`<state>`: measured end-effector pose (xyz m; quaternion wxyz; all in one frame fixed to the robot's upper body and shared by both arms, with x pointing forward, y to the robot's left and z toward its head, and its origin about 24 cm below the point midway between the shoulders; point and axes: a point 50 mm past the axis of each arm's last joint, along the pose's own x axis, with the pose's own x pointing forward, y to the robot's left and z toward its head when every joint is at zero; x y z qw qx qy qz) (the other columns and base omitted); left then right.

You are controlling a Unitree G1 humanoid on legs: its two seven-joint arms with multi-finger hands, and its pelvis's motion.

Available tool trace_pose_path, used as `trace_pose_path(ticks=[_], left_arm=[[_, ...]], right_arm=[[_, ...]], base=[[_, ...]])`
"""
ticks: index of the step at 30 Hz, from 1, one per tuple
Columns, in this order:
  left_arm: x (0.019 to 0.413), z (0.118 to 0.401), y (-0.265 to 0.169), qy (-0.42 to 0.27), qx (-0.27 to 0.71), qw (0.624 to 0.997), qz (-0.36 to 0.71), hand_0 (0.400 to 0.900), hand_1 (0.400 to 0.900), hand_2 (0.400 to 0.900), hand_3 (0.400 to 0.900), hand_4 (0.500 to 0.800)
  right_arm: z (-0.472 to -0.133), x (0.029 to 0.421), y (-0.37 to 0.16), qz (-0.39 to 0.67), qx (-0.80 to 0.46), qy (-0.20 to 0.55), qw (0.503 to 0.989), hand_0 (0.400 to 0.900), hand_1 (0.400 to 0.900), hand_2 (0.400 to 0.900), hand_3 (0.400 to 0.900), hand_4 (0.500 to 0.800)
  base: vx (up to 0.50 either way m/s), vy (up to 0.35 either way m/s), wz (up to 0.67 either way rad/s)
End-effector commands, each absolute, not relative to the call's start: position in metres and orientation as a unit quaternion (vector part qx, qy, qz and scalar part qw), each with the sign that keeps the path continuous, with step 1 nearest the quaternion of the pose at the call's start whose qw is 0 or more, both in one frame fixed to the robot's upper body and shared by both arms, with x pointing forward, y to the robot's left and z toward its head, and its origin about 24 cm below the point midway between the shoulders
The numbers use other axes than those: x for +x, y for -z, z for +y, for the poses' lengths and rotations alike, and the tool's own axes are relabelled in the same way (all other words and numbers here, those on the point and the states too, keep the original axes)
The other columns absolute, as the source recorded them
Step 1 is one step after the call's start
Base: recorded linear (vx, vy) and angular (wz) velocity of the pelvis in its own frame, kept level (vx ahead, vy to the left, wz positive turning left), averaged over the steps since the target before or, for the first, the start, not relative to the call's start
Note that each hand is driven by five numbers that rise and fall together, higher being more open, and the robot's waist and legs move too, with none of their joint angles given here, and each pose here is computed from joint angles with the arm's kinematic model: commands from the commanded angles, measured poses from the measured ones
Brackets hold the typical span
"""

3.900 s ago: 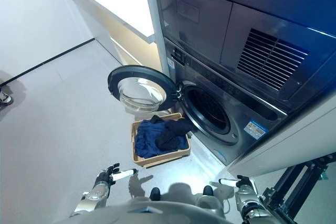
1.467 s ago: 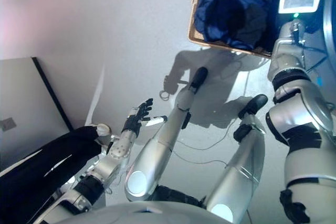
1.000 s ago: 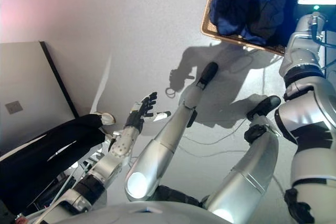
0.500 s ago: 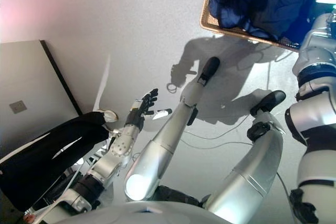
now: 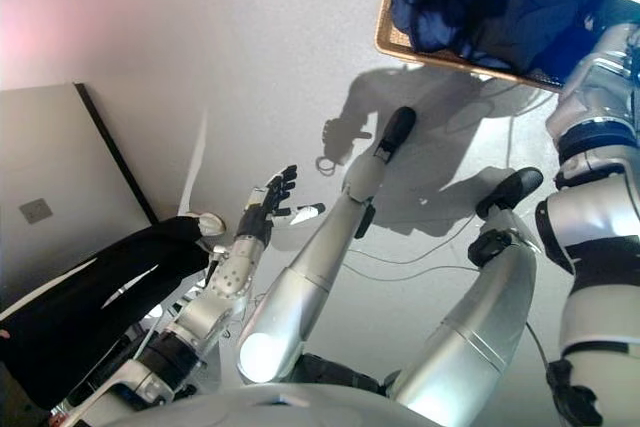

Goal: Put the clothes in the basket into the washing machine.

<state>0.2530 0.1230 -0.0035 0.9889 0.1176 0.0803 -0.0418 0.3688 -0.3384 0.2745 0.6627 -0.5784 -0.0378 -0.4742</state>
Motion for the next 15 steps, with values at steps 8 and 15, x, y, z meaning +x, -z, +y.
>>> trace_pose_path(ticks=[8,15], left_arm=[[0.246,0.134,0.018,-0.023,0.118,0.985,0.123,0.900,0.900,0.900,0.900,0.800],[0.240,0.135,0.029,-0.020,0.105,0.981,0.160,0.900,0.900,0.900,0.900,0.800]], right_arm=[[-0.308,0.331,-0.363,-0.375,0.136,0.491,0.775,0.400,0.400,0.400,0.400,0.500],[-0.290,0.327,-0.382,-0.418,0.395,0.389,0.720,0.400,0.400,0.400,0.400,0.500]], base=[[0.015,0.015,-0.41],[0.056,0.024,-0.34]])
